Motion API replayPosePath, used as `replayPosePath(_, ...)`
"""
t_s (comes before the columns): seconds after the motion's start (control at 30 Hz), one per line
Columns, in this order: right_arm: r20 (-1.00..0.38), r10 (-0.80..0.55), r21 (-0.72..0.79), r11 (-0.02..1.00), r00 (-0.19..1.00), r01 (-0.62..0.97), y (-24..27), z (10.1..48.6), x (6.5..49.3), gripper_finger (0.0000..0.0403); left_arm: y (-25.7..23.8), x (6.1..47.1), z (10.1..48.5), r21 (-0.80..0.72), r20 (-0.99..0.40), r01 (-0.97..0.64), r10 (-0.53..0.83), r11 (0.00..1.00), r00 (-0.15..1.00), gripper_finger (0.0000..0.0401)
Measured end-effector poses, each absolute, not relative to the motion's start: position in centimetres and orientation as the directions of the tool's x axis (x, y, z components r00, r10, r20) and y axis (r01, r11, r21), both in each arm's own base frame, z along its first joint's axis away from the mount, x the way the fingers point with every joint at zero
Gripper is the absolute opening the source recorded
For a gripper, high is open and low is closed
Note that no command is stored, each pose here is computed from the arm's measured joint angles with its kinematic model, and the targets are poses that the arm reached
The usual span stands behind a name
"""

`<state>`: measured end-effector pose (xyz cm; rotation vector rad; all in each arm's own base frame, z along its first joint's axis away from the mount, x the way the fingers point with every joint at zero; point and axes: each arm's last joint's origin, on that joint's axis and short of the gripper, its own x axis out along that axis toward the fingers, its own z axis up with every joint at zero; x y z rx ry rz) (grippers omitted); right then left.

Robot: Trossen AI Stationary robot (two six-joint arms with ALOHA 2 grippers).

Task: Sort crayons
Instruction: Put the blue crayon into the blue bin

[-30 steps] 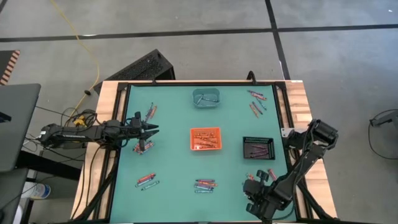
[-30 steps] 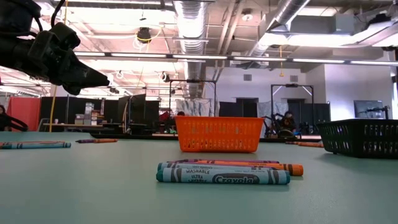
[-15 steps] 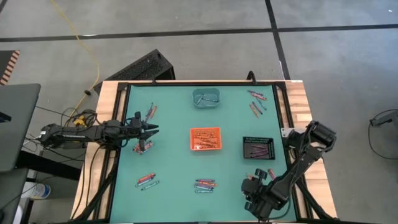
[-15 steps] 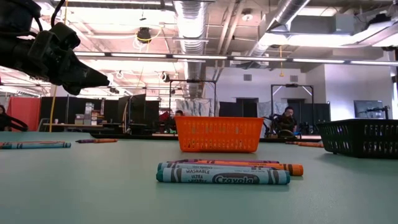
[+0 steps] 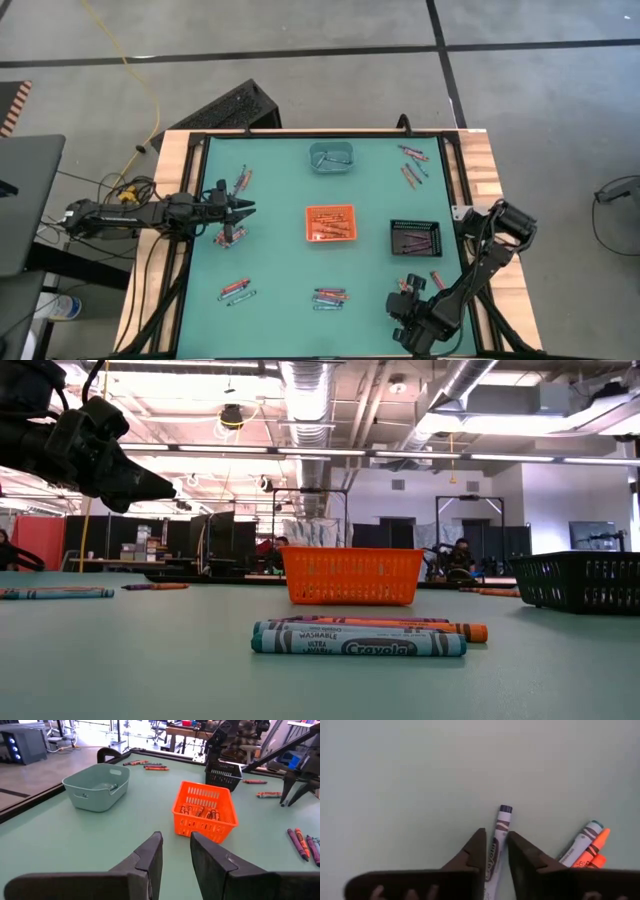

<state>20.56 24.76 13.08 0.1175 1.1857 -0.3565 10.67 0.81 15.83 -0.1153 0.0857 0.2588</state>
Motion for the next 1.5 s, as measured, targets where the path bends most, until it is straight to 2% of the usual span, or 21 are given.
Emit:
replayPosePath(0.27,-0.919,-0.184,-0.053,0.934,0.348,0.354,24.2,13.9,21.2,0.0008,0.8,10.7,15.8,-0.103,-0.099,-0.26,0.25,0.96,0.963,0.0088)
replayPosePath(0.5,-0.896,-0.218,-0.077,0.934,0.387,0.348,23.5,14.0,22.2,0.0008,0.8,10.7,15.8,-0.103,-0.099,-0.26,0.25,0.96,0.963,0.0088)
replayPosePath(0.77,-0.863,-0.194,-0.133,0.978,0.467,0.162,23.8,16.7,25.0,0.0006,0.8,10.7,15.8,-0.103,-0.099,-0.26,0.25,0.96,0.963,0.0088)
replayPosePath(0.97,-0.814,-0.226,-0.301,0.952,0.534,-0.055,22.5,19.4,28.3,0.0006,0.8,10.7,15.8,-0.103,-0.099,-0.26,0.25,0.96,0.963,0.0088)
replayPosePath(1.07,-0.805,-0.239,-0.37,0.918,0.544,-0.143,20.5,20.7,29.6,0.0006,0.8,10.7,15.8,-0.103,-0.099,-0.26,0.25,0.96,0.963,0.0088)
replayPosePath(1.23,-0.751,-0.257,-0.438,0.883,0.609,-0.168,15.1,25.0,30.4,0.0006,0.8,10.7,15.8,-0.103,-0.099,-0.26,0.25,0.96,0.963,0.0088)
replayPosePath(1.37,-0.687,-0.234,-0.466,0.869,0.688,-0.169,9.4,28.0,30.6,0.0006,0.8,10.7,15.8,-0.103,-0.1,-0.26,0.25,0.96,0.963,0.0088)
replayPosePath(1.5,-0.633,-0.181,-0.463,0.868,0.753,-0.18,2.8,28.8,31.3,0.0005,0.8,10.7,15.8,-0.103,-0.1,-0.26,0.25,0.96,0.963,0.0088)
